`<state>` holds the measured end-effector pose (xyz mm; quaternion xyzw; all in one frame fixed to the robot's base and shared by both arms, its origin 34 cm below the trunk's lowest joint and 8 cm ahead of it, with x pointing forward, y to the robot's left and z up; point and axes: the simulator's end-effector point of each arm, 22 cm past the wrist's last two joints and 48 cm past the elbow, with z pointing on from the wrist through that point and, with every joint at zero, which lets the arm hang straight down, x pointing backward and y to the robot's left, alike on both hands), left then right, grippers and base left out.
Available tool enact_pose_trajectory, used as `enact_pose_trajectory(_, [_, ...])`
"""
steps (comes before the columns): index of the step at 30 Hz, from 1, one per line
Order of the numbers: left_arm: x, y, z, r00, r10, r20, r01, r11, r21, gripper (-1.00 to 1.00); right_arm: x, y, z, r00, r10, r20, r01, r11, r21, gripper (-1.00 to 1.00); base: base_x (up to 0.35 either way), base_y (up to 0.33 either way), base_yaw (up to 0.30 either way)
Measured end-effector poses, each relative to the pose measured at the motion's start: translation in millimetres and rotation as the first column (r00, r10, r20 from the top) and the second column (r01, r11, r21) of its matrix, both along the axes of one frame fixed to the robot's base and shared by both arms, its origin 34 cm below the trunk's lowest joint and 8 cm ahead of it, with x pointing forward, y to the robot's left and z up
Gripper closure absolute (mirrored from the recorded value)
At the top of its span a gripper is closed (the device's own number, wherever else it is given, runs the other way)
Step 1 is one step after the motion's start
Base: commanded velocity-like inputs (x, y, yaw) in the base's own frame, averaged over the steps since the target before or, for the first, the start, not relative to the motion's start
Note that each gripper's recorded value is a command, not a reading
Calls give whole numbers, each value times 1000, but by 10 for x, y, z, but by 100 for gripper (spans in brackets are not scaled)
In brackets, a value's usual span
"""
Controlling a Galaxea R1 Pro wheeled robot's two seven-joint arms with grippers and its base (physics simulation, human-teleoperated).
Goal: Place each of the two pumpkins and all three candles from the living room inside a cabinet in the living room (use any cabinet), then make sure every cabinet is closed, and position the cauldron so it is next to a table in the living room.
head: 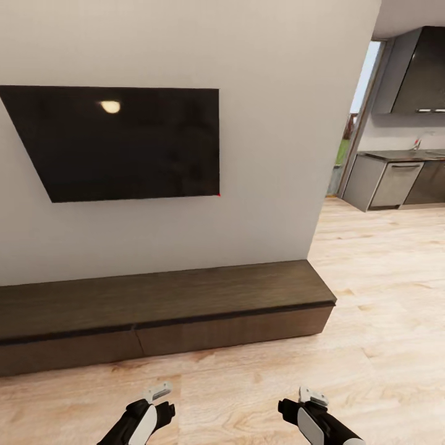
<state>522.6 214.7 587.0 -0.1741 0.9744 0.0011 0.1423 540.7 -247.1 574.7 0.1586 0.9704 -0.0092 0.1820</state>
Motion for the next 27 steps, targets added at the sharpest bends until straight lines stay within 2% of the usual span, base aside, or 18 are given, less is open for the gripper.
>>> enact_pose_trajectory(4, [-48, -30, -9, 1000, -2, -30, 2, 1000, -25, -100, -66, -262, -40, 1000, -13, 2, 13, 1000, 17, -100, 0, -1, 0])
enact_pose_trajectory(6, [-132, -129, -27, 997, -7, -71, 1, 996, -86, -100, -67, -435, -38, 999, -38, 28, 35, 995, 91, -100, 0, 0, 0])
enact_pose_trajectory(7, [-165, -203, -27, 996, -3, -89, -9, 991, -131, -100, -71, -477, -33, 997, -60, 40, 54, 989, 140, -100, 0, 0, 0])
enact_pose_trajectory(9, [-176, -363, -3, 993, 3, -118, -30, 973, -229, -100, -112, -529, -62, 993, -106, 51, 92, 970, 226, -100, 0, 0, 0])
enact_pose_trajectory(13, [9, -476, 231, 992, -33, -125, -11, 942, -336, -100, -134, -662, -92, 986, -154, 71, 127, 947, 296, -100, 0, 0, 0])
enact_pose_trajectory(14, [44, -463, 272, 992, -39, -124, -6, 938, -345, -100, -125, -700, -98, 984, -164, 77, 134, 945, 300, -100, 0, 0, 0])
enact_pose_trajectory(16, [167, -339, 451, 992, -36, -122, -13, 924, -382, -100, -98, -849, -100, 971, -217, 104, 176, 934, 310, -100, 0, 0, 0])
enact_pose_trajectory(18, [315, -186, 607, 995, 20, -102, -61, 903, -426, -100, -118, -938, -133, 956, -272, 111, 224, 920, 323, -100, 0, 0, 0])
enact_pose_trajectory(20, [427, -21, 695, 994, 74, -82, -103, 886, -453, -100, -128, -984, -164, 947, -301, 115, 249, 910, 330, -100, 0, 0, 0])
enact_pose_trajectory(24, [505, 268, 707, 991, 118, -65, -134, 884, -448, -100, -134, -1015, -226, 941, -317, 117, 263, 905, 333, -100, 0, 0, 0])
enact_pose_trajectory(27, [554, 332, 695, 990, 128, -54, -138, 884, -447, -100, -134, -1013, -274, 940, -320, 117, 266, 904, 334, -100, 0, 0, 0])
